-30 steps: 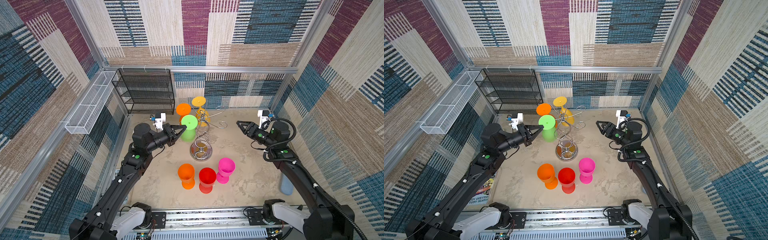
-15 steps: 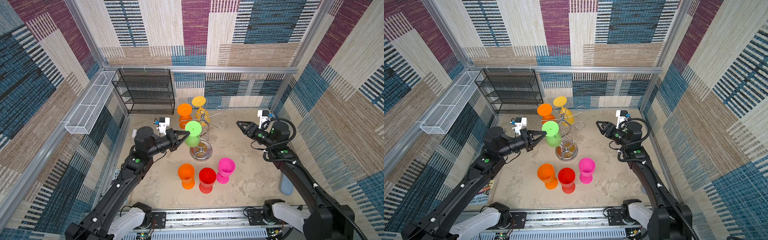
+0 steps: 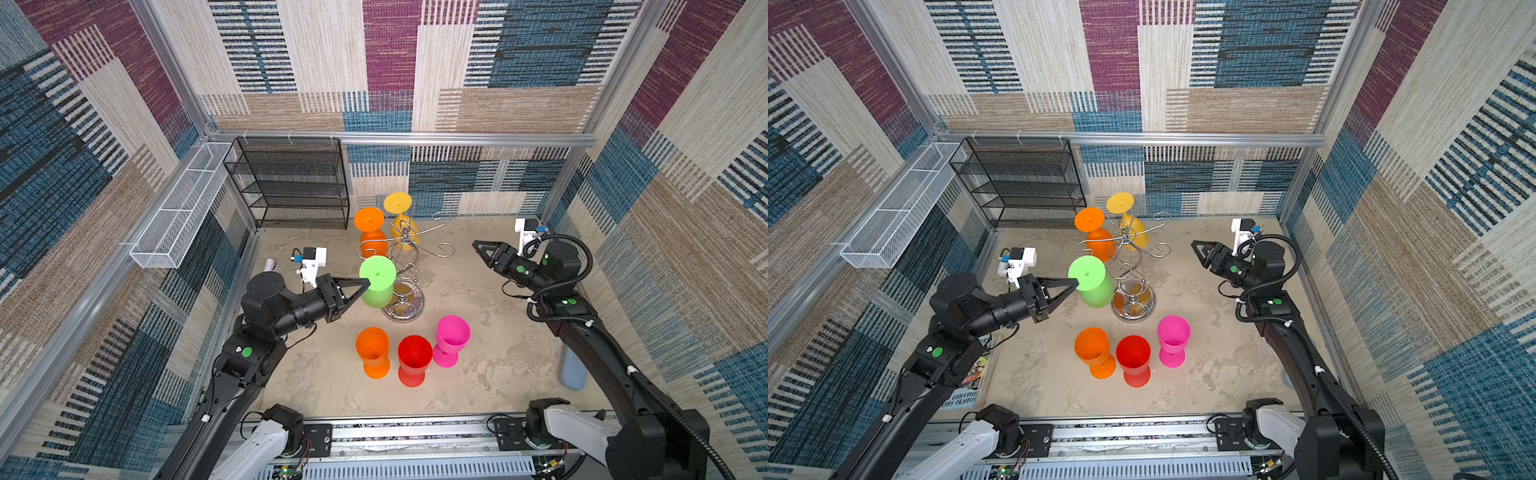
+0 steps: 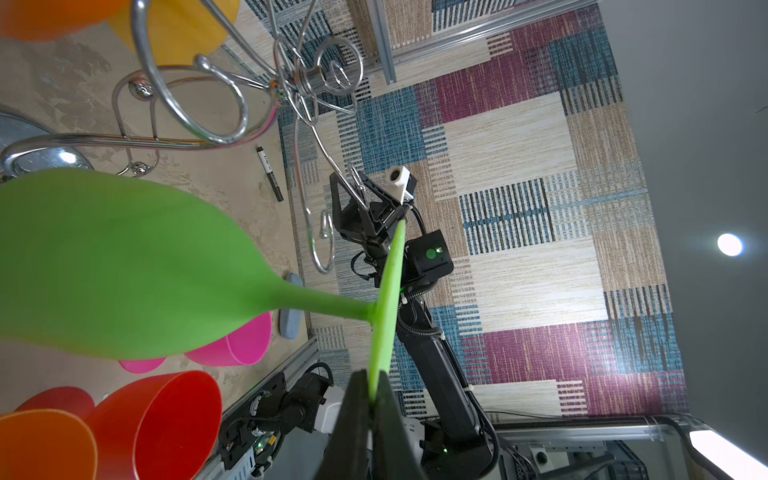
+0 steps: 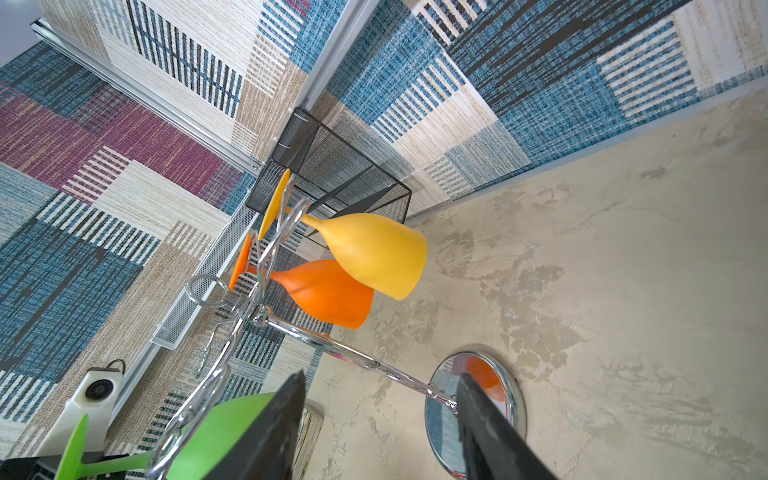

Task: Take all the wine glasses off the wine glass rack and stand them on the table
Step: 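Lift the green glass up off the rack with the left gripper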

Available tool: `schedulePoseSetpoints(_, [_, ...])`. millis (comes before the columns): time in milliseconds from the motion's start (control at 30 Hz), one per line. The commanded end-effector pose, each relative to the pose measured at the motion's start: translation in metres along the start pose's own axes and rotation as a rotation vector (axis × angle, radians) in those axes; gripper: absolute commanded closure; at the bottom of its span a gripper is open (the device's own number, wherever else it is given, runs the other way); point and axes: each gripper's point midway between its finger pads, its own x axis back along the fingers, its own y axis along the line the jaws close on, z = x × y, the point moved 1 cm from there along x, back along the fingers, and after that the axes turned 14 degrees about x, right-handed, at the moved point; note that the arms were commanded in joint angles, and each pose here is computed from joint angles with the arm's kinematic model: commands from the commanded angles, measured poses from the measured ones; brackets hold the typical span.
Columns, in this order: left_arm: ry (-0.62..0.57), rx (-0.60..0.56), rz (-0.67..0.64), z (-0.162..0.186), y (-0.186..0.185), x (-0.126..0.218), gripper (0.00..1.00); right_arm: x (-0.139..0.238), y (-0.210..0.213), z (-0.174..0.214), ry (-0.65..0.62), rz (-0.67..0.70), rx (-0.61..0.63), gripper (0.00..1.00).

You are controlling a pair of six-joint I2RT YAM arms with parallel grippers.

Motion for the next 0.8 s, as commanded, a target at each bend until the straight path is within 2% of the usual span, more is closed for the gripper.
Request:
schedulePoseSetpoints(0, [0.039,-0.115,0.017,0.012,-0.023,0.011,1.00,0.002,0.007,-0.007,-0.016,-0.022,0.025,0.40])
schedulePoseSetpoints(200, [0.086,-0.264,0.091,0.029,-0.078,0.028,1.00,0.005,0.012,-0.011,-0.027,-0.028,0.034,0.40])
schedulePoseSetpoints(367, [0.071,-0.412,0.240,0.034,-0.125,0.038,1.00,0.013,0.023,-0.019,-0.066,-0.046,0.067,0.40])
schedulePoseSetpoints(533, [0.101,-0.404,0.401,0.025,-0.148,0.024,1.00,0.025,0.043,-0.032,-0.117,-0.090,0.133,0.41])
schedulePoseSetpoints(767, [0.105,-0.404,0.525,0.008,-0.161,0.006,1.00,0.043,0.080,-0.039,-0.169,-0.230,0.238,0.41])
